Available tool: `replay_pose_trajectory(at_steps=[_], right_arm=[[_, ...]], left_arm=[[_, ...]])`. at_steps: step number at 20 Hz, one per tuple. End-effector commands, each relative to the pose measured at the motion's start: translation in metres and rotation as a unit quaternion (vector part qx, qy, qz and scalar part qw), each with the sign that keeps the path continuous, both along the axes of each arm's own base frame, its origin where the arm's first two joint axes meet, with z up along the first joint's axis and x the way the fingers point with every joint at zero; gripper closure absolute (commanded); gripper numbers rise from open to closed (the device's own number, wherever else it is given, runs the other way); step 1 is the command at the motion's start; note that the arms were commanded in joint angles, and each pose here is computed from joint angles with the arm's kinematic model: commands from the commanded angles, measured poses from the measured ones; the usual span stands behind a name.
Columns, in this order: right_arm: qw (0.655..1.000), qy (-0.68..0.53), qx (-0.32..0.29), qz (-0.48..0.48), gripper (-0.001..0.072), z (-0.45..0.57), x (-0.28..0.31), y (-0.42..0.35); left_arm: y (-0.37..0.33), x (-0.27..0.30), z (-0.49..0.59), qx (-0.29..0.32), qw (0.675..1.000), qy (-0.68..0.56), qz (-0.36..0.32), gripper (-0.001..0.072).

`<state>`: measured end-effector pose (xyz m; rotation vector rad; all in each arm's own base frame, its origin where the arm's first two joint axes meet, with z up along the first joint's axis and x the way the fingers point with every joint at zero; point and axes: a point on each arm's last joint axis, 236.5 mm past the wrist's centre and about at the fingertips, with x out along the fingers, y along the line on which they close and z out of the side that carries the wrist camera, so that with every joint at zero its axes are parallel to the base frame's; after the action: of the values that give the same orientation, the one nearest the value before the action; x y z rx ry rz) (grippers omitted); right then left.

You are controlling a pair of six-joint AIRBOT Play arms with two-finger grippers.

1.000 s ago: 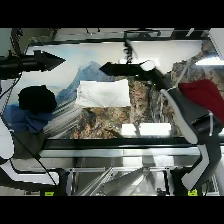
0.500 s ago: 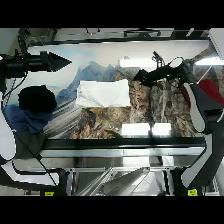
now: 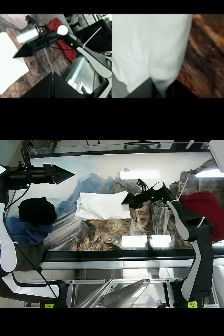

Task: Fold the shirts.

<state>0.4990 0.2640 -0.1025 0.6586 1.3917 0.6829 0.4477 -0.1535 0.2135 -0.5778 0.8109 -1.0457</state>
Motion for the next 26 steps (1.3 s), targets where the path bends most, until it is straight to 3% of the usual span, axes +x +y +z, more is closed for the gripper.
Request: replay_pose_trajectory(at_steps=[1,5,10,19,23,26], right_arm=[[1.0,-0.001,0.02,0.016,0.0697,0.009,-0.006,0.013],[0.997,-0.047,0.037,0.054,0.0698,0.082,-0.016,0.009],[0.992,-0.119,-0.03,0.038,0.0701,0.19,-0.034,-0.07],[0.959,-0.212,-0.089,-0.164,0.0698,0.288,-0.113,-0.255],[0.93,-0.253,-0.11,-0.242,0.0698,0.298,-0.086,-0.3],[0.91,-0.281,-0.096,-0.289,0.0699,0.293,-0.031,-0.33]], left_arm=[[0.0,0.0,0.0,0.0,1.0,0.001,0.0,0.069],[0.0,-0.002,-0.001,0.0,1.0,0.002,-0.005,0.069],[-0.005,-0.018,-0.003,0.002,0.999,0.015,-0.038,0.0691],[-0.025,-0.042,-0.005,0.001,0.995,0.045,-0.086,0.0691],[-0.04,-0.041,-0.004,0.0,0.995,0.039,-0.088,0.069],[-0.043,-0.039,-0.003,0.0,0.996,0.037,-0.087,0.069]])
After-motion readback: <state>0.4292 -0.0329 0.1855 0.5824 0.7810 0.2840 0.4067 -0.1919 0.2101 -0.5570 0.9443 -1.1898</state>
